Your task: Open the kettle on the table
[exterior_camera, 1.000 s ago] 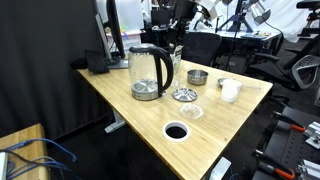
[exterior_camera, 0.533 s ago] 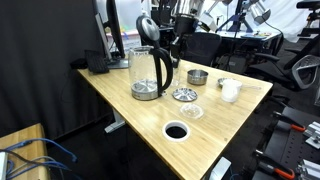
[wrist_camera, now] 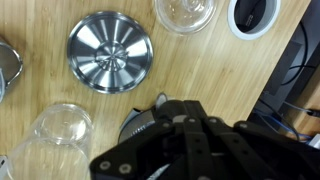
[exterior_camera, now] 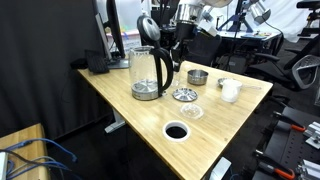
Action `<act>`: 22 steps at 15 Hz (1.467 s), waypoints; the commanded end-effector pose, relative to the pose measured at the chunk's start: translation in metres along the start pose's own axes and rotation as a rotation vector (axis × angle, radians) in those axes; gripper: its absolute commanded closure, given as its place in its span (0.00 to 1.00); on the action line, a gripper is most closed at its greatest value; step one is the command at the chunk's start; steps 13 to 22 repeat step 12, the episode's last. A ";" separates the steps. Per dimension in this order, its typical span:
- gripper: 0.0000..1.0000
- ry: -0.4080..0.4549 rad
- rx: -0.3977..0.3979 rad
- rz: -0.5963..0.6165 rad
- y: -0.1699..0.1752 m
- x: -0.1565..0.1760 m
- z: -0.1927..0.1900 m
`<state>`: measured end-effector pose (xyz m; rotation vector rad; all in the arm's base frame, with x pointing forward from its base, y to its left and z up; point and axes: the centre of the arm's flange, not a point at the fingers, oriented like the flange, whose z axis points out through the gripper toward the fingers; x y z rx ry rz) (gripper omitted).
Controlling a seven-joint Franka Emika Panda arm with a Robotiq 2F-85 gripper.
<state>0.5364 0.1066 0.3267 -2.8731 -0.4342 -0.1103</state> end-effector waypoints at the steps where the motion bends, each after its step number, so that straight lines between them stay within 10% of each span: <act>1: 0.73 0.009 0.000 0.008 0.003 -0.003 -0.009; 2: 0.92 0.018 -0.002 0.010 0.004 -0.004 -0.016; 5: 0.74 0.004 0.001 0.007 0.002 -0.004 -0.008; 22: 0.73 0.004 0.001 0.007 0.002 -0.004 -0.007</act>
